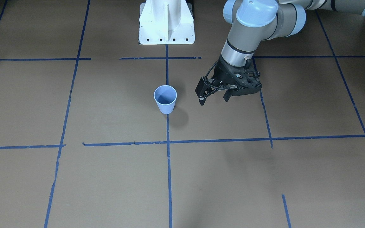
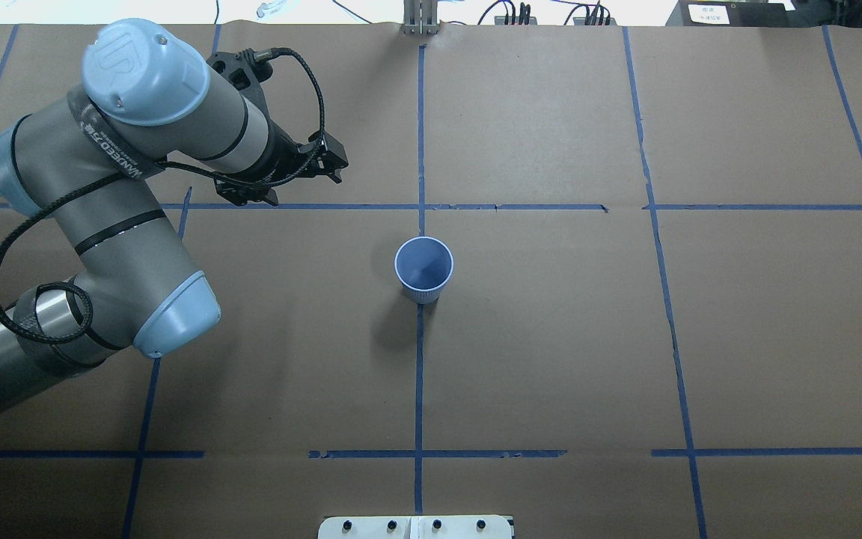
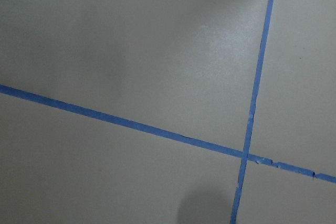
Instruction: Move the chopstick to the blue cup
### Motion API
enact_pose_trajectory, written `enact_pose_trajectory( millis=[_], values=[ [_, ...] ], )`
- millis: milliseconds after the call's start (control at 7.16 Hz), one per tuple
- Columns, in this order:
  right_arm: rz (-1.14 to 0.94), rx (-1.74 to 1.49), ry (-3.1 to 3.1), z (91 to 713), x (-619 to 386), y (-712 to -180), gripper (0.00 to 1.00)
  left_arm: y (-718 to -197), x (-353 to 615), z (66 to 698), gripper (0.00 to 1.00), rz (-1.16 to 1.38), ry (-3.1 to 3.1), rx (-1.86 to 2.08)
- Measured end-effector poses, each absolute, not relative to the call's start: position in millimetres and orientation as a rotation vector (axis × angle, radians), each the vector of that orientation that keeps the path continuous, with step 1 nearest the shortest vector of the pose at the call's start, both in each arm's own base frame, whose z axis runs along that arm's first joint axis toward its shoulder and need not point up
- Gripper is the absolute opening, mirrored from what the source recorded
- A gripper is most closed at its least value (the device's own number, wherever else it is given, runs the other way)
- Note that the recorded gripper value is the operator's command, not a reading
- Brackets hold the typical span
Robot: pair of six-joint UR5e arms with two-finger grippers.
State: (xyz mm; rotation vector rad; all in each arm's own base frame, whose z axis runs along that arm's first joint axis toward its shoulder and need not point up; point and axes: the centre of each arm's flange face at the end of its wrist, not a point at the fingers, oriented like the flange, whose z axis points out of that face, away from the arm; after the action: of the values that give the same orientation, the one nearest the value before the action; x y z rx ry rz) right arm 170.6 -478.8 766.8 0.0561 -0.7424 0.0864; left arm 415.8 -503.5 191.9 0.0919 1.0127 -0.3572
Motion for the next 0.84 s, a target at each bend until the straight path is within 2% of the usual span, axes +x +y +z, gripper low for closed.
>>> enact_pose_trajectory(
  millis=[699,838],
  values=[
    [0.071,0.040,-0.740,772.9,162.1,-494.6,0.71,-503.5,415.6,193.1,0.96,-0.358,1.012,0.093],
    [0.062,0.035,-0.740,772.6,156.9,-499.9,0.60,-503.5,415.6,193.3,0.96,-0.358,1.012,0.093]
  ],
)
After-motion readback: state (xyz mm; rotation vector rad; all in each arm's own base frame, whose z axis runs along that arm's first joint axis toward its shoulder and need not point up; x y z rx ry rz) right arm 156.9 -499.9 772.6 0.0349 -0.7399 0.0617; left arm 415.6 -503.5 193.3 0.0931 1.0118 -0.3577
